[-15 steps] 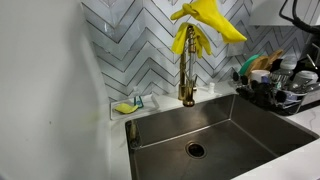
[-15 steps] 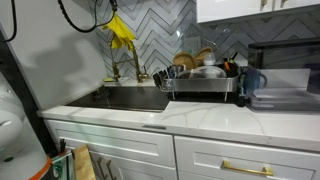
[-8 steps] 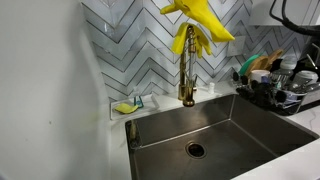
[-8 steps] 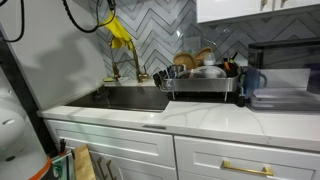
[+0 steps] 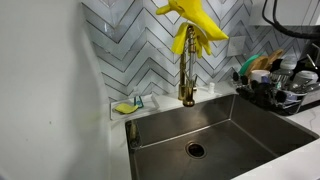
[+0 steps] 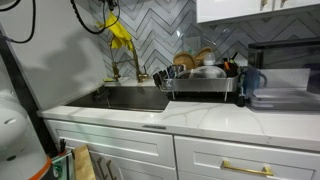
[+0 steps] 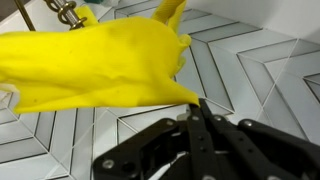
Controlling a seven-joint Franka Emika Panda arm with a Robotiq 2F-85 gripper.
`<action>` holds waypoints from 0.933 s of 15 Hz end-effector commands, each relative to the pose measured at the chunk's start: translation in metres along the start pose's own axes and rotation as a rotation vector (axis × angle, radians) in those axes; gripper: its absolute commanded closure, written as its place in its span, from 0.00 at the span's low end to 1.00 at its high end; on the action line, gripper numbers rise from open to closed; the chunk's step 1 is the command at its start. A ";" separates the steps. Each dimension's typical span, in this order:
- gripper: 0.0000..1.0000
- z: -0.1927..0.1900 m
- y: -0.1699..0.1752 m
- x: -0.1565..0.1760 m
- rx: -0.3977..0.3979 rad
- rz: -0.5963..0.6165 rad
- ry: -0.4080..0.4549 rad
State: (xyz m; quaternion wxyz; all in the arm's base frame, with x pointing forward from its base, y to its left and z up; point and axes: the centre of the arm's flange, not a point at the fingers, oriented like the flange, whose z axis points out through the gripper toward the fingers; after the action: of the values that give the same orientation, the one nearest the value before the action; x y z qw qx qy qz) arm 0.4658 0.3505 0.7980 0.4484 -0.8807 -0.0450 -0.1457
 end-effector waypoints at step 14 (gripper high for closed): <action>0.98 0.052 -0.007 0.005 -0.013 -0.260 -0.027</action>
State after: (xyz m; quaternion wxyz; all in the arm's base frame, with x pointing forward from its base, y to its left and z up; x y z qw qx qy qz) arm 0.4804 0.3959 0.7758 0.4192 -0.8723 -0.1638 -0.1911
